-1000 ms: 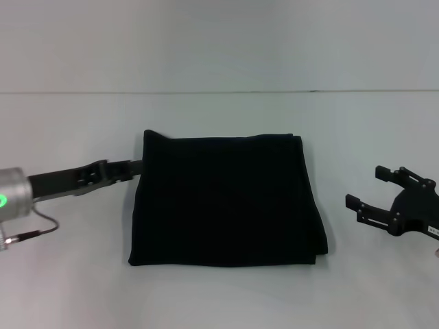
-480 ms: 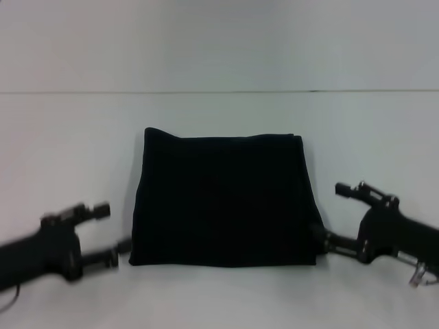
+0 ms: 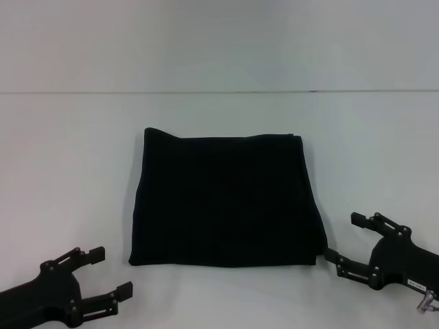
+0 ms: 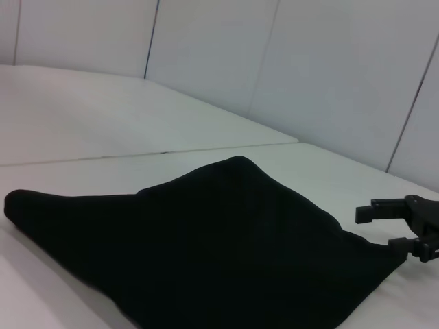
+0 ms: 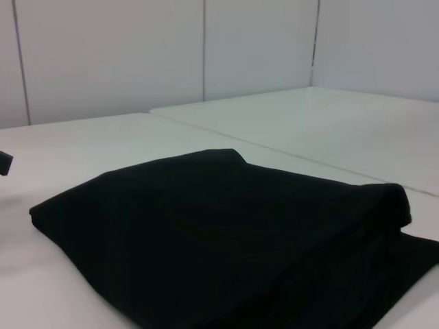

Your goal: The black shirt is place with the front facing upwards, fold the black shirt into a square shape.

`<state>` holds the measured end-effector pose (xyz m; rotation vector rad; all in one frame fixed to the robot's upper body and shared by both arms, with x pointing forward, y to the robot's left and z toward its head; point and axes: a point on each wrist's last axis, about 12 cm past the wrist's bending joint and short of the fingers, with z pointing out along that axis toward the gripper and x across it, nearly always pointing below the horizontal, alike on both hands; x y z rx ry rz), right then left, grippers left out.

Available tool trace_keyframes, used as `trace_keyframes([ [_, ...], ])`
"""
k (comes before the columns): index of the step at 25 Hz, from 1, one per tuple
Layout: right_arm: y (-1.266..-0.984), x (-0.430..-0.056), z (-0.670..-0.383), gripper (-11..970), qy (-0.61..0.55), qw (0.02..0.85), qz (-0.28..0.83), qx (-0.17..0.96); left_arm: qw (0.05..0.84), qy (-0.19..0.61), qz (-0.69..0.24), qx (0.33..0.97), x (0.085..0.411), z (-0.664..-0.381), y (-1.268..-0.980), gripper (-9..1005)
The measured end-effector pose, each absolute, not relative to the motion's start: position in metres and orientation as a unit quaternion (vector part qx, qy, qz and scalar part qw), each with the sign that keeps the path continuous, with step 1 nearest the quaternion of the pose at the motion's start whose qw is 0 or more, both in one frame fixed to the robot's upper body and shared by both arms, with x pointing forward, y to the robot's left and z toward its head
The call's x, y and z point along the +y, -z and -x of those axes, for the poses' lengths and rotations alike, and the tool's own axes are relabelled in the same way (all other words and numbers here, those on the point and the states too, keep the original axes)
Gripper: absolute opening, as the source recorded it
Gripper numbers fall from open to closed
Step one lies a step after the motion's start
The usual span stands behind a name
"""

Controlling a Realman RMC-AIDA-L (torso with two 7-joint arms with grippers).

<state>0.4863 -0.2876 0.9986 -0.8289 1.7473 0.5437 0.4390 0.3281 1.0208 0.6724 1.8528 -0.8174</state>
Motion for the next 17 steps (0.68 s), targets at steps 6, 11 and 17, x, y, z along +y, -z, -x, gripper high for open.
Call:
trace_keyframes([
  [6, -0.9988, -0.2879, -0.4857, 910, -0.229, 0.537, 0.348, 0.733, 0.483, 0.337, -0.28, 0.758, 0.3262, -0.4422, -1.0219, 946],
  [11, -0.9998, -0.2871, -0.4863, 910, -0.231, 0.539, 0.349, 0.731, 0.483, 0.336, -0.28, 0.758, 0.3272, -0.4423, -1.0221, 946],
  [17, -1.0029, -0.2851, -0.4883, 910, -0.237, 0.544, 0.353, 0.723, 0.483, 0.337, -0.278, 0.759, 0.3272, -0.4421, -1.0221, 946],
])
